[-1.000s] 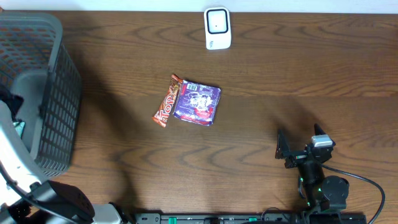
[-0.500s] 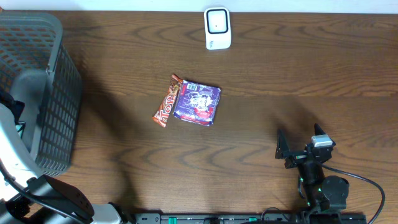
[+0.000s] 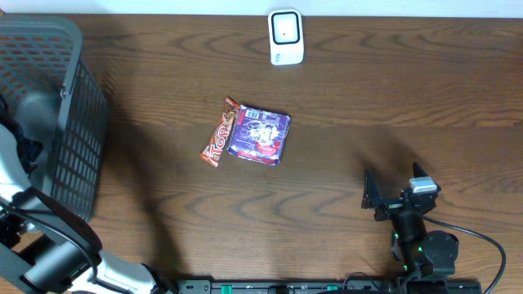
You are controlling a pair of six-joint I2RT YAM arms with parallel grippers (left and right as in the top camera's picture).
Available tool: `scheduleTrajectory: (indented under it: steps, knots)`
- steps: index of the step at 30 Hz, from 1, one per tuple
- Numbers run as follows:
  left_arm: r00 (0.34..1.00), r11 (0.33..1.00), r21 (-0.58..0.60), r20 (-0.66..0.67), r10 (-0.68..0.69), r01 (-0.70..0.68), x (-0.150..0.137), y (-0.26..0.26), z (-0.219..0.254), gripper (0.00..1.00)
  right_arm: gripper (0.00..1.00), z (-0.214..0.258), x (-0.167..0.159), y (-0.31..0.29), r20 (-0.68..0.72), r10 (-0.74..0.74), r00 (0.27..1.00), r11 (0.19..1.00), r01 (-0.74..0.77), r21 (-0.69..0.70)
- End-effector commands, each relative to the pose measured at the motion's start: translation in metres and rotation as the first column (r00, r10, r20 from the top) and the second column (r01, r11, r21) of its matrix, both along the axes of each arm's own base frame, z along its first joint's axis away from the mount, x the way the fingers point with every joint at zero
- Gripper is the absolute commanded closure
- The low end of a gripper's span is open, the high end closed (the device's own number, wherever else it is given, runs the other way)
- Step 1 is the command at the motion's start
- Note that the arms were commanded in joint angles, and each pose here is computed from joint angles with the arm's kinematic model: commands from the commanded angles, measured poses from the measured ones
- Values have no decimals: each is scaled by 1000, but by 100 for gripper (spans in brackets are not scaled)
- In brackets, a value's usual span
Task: Scan the item barcode
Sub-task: 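Reach the left gripper into the basket and grasp the orange box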
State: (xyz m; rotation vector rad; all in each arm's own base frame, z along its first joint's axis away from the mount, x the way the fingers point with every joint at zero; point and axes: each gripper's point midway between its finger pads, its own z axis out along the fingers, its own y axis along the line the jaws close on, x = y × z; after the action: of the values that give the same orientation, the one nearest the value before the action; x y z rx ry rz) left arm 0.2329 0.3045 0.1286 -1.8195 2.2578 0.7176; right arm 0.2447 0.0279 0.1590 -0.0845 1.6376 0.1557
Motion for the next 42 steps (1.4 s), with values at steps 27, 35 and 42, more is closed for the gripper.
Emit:
scheduleTrajectory:
  steps: [27,35,42]
  knots:
    - [999,973,-229,24,41,-34,-12,-2,-39,93,1,-1,0,0,-5,-3,1000,1000,3,10]
    - [723,951,-169,686,-77,261,81,-42,88,93,1,-1,0,0,-5,-3,1000,1000,3,9]
    - [265,844,-39,956,-125,535,124,-123,216,93,1,-1,0,0,-5,-2,1000,1000,2,9]
